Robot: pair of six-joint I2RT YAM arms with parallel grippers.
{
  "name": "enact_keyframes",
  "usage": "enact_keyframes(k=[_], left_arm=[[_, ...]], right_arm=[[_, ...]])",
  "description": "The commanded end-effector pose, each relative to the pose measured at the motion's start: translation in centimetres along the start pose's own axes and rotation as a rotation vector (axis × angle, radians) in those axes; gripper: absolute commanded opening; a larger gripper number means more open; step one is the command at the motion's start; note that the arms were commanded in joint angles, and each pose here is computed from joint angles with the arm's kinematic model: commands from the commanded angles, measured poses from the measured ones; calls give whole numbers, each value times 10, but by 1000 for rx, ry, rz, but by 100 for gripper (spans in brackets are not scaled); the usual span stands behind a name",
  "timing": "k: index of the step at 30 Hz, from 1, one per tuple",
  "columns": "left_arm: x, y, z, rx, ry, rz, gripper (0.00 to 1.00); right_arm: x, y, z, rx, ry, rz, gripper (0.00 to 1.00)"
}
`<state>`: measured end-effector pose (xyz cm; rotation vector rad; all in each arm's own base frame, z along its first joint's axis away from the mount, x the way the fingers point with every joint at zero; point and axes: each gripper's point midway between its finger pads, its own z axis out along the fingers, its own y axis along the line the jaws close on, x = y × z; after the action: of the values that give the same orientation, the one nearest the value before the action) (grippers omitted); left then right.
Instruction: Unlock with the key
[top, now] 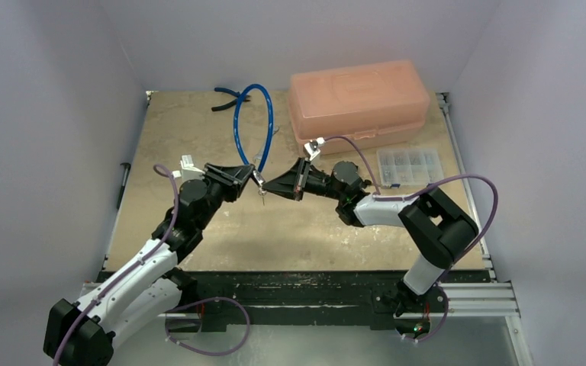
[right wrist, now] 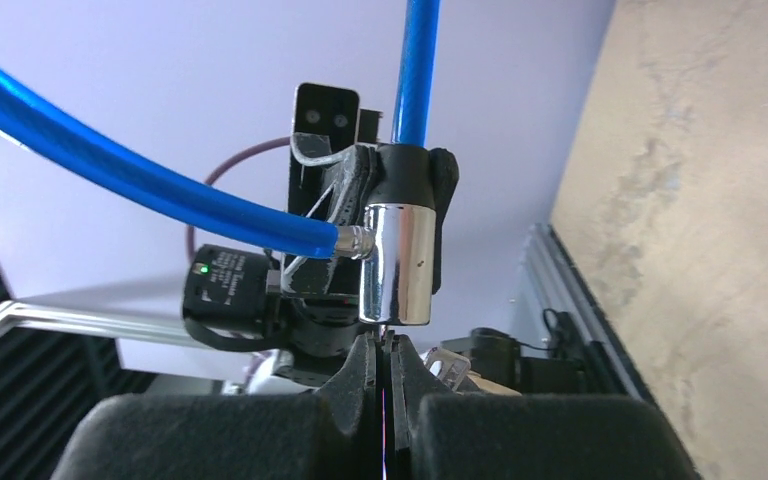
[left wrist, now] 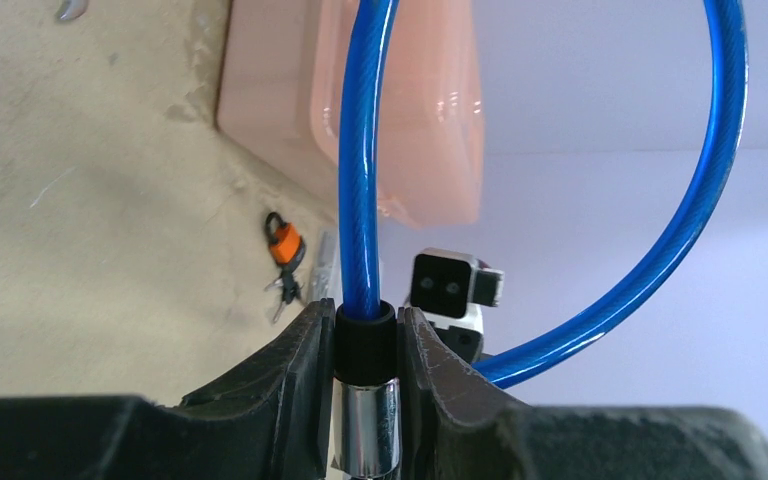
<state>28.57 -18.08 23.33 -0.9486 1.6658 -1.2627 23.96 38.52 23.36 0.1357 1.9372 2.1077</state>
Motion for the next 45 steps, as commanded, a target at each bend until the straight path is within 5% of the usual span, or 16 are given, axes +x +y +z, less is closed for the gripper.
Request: enact_keyframes(k=[1,26,34,40,45], left_arm=[[11,-85,-24,295,84,1,0],[3,-134,-59,601,35,74,0],[5,-127,-49,527,41,108,0],[0,-117,-45,475,12,103,0],[-2,-100,-35,382,-1,129,0]], right_arm=[[-10,66,9,-236,-11,36,0],[-27,100,-9,-511,4,392,0],[-21,90,-12,-467,2,366,1],[-17,63,-20,-438,-19,389,36],[-7,48,-30,-389,-24,358,57]])
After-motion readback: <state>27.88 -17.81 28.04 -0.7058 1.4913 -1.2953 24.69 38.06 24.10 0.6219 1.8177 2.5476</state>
